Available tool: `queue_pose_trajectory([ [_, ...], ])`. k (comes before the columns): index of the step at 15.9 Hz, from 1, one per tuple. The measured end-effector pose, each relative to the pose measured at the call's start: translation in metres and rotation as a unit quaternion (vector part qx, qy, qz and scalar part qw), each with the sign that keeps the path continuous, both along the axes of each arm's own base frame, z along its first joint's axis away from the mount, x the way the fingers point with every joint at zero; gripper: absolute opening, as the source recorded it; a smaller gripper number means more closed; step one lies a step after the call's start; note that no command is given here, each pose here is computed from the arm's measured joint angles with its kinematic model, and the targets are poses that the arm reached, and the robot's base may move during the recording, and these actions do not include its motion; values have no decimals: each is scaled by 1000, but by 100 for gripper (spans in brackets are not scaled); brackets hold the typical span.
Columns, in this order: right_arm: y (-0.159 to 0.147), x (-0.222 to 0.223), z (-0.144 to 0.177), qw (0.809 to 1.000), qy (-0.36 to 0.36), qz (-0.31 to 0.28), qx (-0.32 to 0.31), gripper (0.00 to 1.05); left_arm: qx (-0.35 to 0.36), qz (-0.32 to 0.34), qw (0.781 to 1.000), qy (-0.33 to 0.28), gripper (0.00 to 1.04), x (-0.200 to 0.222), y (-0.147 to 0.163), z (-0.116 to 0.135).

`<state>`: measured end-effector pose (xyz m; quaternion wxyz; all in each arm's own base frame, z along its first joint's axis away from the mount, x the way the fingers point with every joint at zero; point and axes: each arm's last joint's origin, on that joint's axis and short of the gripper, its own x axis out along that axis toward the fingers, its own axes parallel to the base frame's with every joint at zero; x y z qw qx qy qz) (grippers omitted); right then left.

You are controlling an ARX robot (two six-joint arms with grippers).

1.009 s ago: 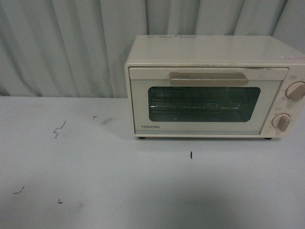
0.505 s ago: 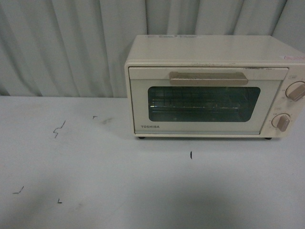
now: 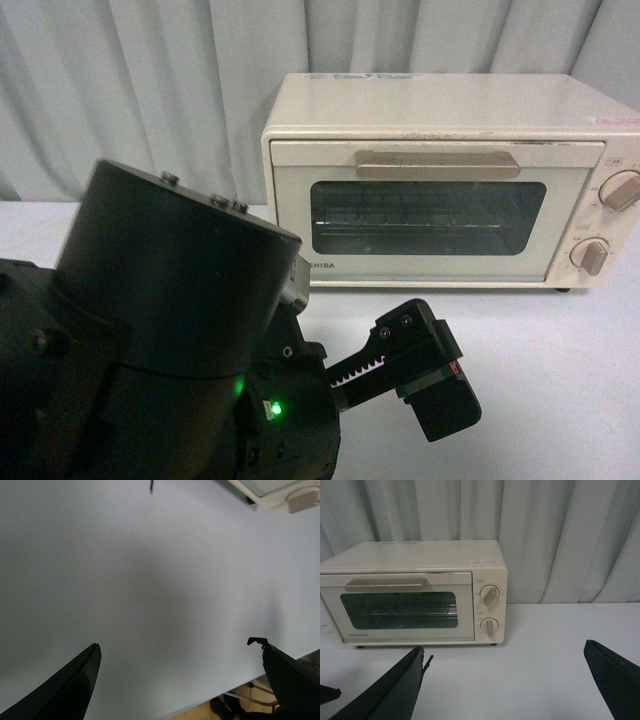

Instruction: Open oven

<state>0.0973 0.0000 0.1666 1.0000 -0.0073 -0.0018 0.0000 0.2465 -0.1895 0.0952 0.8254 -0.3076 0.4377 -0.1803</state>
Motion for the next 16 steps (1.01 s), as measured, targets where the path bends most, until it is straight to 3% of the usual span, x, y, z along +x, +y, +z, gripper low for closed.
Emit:
queue_pose_trajectory([
  [4,0,0,0,1000,0,0,0,98,35,40,997,49,98,2,-5,-31],
  [16,0,0,0,1000,0,0,0,98,42,158,983,82,98,20,18,-36],
])
